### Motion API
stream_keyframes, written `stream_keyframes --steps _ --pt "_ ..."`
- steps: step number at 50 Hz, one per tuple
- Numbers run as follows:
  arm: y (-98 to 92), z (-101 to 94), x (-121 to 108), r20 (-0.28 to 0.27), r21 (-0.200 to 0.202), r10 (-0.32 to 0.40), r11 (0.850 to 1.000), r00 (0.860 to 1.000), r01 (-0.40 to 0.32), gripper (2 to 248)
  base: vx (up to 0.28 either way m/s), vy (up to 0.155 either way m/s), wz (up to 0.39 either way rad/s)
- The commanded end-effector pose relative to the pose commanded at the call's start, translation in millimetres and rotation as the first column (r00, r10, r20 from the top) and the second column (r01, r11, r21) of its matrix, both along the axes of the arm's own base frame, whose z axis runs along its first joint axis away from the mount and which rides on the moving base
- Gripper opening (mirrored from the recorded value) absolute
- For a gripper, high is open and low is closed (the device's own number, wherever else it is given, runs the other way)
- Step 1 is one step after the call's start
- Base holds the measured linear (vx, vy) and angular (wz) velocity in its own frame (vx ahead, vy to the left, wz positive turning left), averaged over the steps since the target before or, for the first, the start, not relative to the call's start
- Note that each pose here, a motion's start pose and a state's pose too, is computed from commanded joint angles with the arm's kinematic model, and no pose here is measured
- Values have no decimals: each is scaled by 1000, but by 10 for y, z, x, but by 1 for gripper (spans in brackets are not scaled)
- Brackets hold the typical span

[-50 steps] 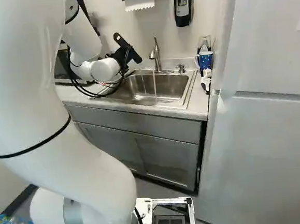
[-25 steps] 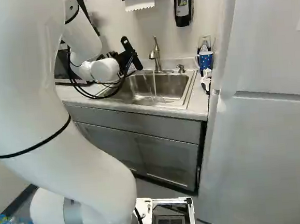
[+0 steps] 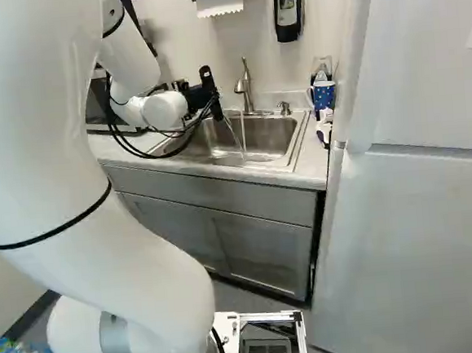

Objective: Rinse the cup and place it in the tray

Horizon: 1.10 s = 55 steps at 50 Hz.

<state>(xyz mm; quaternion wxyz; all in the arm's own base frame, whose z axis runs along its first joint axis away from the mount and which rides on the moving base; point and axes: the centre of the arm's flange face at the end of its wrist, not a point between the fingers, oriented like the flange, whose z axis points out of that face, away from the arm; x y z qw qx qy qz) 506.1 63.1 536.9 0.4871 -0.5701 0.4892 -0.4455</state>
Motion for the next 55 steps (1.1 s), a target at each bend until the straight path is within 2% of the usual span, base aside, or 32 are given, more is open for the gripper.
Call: stream_keyframes --steps 14,28,41,55 --pt "0 0 0 -19 144 -18 989 1000 20 125 0 0 0" --pt "0 0 0 -40 285 -32 958 999 42 125 0 0 0" --pt "0 0 0 -62 410 -43 910 997 65 125 0 0 0" --pt "0 0 0 -86 536 -51 840 995 89 125 0 0 0"
